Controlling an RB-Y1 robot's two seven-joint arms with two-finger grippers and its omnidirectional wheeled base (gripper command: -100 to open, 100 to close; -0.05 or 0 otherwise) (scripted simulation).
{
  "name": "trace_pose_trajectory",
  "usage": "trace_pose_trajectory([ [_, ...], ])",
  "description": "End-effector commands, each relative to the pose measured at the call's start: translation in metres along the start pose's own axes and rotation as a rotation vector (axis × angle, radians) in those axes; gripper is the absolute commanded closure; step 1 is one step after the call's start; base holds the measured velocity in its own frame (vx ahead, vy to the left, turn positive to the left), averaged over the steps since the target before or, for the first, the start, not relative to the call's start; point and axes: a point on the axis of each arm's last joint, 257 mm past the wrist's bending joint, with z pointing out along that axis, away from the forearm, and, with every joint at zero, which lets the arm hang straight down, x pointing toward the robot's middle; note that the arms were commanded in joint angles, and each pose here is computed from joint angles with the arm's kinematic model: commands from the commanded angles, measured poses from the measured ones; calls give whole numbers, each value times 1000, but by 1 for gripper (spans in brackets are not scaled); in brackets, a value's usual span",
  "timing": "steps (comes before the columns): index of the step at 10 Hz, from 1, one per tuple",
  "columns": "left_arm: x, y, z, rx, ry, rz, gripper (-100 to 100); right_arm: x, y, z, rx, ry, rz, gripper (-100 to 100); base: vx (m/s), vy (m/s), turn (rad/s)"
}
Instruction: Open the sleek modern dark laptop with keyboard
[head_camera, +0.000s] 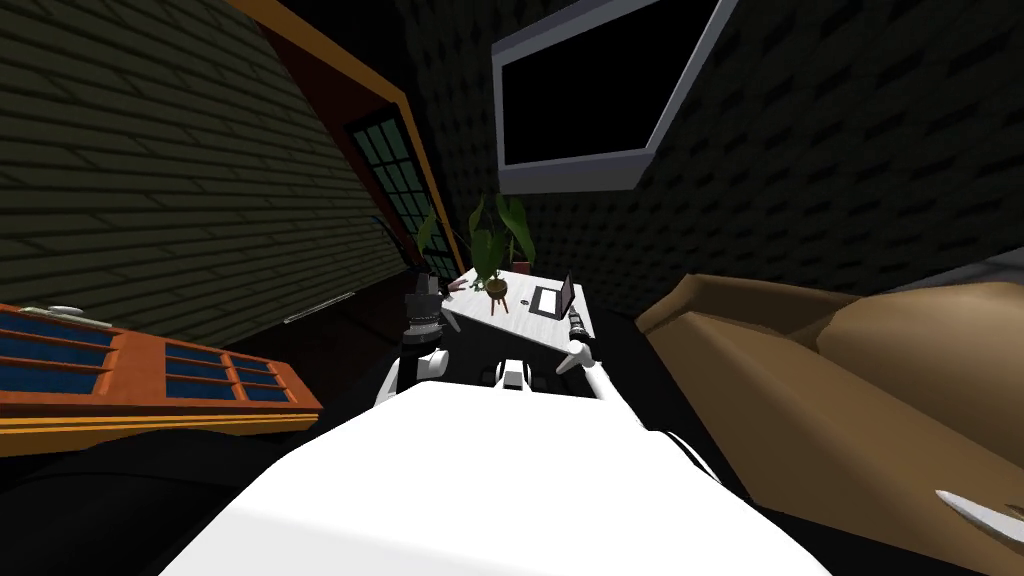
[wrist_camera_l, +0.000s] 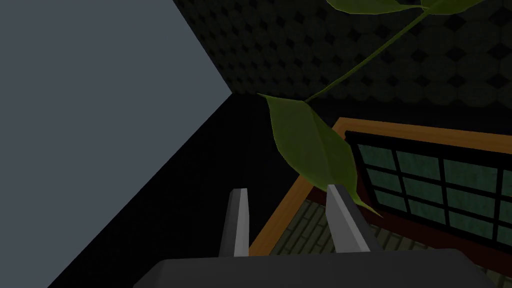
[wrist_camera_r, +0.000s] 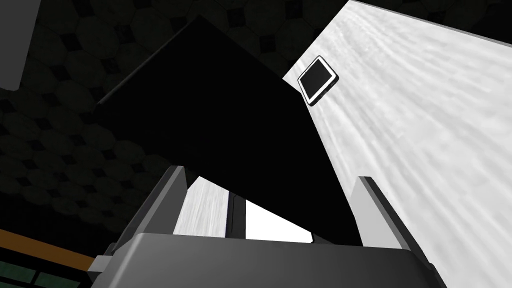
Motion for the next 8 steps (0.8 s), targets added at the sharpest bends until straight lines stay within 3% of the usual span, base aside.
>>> trace_pose_trajectory([
  [1, 0, 0, 0, 0, 0, 0, 0, 37, 24, -1, -35, 55, 39, -100, -38, 24, 234],
  [2, 0, 0, 0, 0, 0, 0, 0, 44, 27, 0, -40, 69, 43, -100, -9, 4, 7],
  [3, 0, 0, 0, 0, 0, 0, 0, 75, 64, -10, -87, 96, 22, -100, -50, 44, 296],
  [4, 0, 0, 0, 0, 0, 0, 0, 98, 72, -9, -102, 143, 23, -100, -68, 55, 412],
  [5, 0, 0, 0, 0, 0, 0, 0, 102, 73, -9, -103, 150, 40, -100, -37, 26, 255],
  [6, 0, 0, 0, 0, 0, 0, 0, 134, 106, -22, -147, 176, -3, -100, -65, 57, 395],
  [7, 0, 0, 0, 0, 0, 0, 0, 153, 111, -24, -155, 215, 23, -100, -69, 63, 403],
  [8, 0, 0, 0, 0, 0, 0, 0, 158, 113, -24, -156, 228, 49, -100, -27, 30, 196],
])
